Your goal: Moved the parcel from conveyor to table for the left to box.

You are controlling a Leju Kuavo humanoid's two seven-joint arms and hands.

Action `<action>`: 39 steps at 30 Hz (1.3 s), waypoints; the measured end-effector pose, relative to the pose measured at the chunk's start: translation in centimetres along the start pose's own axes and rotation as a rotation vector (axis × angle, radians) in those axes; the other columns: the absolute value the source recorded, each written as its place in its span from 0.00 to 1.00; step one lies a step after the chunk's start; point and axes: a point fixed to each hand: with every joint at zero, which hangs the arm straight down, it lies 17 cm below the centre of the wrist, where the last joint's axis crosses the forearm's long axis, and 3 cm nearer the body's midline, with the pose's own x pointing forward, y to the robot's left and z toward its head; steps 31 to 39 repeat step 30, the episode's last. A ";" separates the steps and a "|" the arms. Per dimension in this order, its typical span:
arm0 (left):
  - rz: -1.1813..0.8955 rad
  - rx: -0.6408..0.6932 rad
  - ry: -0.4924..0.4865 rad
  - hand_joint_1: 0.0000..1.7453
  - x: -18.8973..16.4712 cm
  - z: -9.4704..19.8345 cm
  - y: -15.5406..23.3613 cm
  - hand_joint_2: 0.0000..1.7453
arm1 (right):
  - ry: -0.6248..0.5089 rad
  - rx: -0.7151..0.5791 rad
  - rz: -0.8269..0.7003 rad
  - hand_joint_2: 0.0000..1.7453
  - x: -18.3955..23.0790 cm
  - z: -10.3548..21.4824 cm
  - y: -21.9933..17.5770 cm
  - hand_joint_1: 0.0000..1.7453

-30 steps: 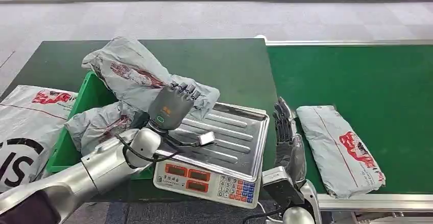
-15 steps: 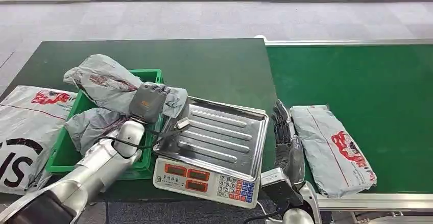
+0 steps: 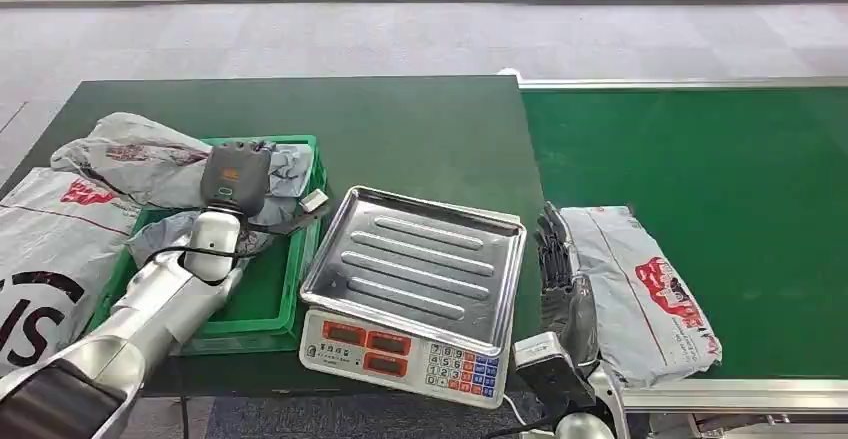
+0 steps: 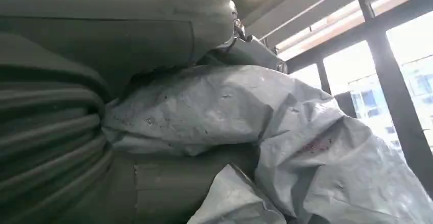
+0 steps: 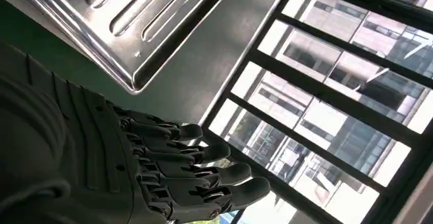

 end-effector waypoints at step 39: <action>1.458 0.033 0.345 0.00 3.6 12.8 2.9 0.00 | 0.072 -0.078 0.097 0.00 -1.1 2.2 -3.7 0.00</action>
